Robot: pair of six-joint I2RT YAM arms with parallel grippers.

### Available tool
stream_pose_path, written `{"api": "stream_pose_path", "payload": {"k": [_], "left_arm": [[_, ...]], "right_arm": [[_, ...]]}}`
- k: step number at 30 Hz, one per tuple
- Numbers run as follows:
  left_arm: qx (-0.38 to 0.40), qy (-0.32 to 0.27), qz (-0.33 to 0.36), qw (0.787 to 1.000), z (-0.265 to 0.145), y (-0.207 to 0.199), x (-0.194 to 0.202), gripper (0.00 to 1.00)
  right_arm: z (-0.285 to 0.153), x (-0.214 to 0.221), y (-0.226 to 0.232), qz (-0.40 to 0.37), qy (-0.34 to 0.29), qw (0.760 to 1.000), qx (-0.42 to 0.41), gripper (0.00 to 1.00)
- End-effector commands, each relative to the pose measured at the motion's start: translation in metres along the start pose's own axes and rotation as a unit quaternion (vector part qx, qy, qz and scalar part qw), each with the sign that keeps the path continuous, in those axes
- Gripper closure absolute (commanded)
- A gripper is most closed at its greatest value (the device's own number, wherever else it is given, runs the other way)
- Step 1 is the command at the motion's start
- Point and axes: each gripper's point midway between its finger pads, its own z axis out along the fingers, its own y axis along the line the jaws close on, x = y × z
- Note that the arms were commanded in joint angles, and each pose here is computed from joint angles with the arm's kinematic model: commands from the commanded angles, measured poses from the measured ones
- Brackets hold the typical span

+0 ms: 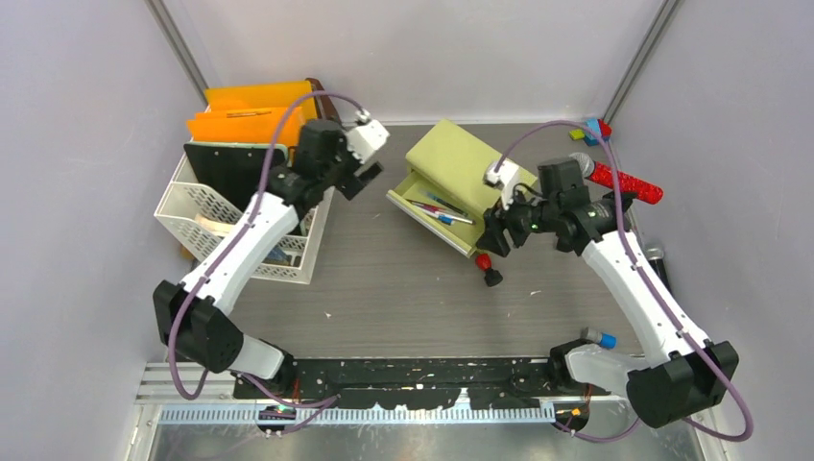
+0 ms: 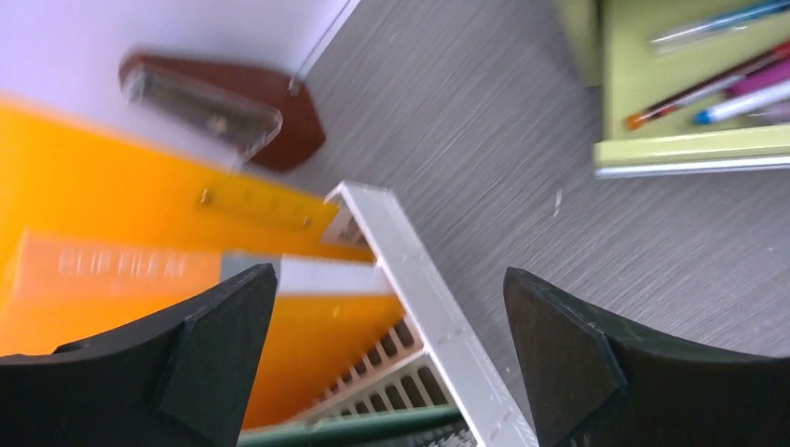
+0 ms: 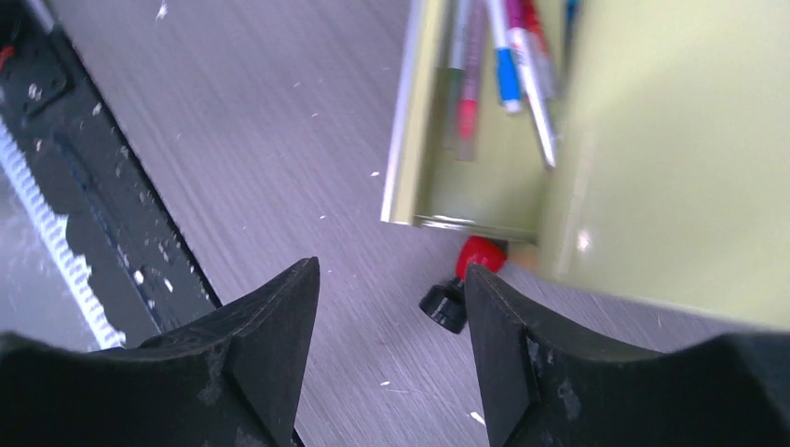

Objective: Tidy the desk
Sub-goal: Place the stationery in the drawer, then close the drawer in the storage box.

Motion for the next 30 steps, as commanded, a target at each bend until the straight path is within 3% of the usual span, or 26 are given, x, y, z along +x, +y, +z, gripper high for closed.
{"api": "stream_pose_path", "payload": {"k": [1, 7, 15, 22, 30], "left_arm": [[0.019, 0.028, -0.148, 0.988, -0.017, 0.000, 0.040, 0.03], [0.023, 0.034, -0.198, 0.979, -0.030, -0.006, 0.068, 0.02], [-0.008, 0.036, -0.196, 0.980, -0.035, -0.001, 0.082, 0.02], [-0.002, 0.024, -0.208, 0.978, -0.039, -0.006, 0.080, 0.02], [-0.001, 0.018, -0.208, 0.978, -0.043, -0.009, 0.081, 0.03]], "right_arm": [[0.013, -0.014, 0.030, -0.101, 0.013, 0.994, -0.040, 0.34], [0.065, 0.003, 0.075, -0.197, 0.094, 0.970, -0.105, 0.32], [0.139, 0.024, 0.085, -0.208, 0.181, 0.954, -0.121, 0.34], [0.174, 0.024, 0.039, -0.189, 0.224, 0.956, -0.003, 0.37], [0.167, 0.019, -0.009, -0.152, 0.238, 0.955, 0.088, 0.37]]}}
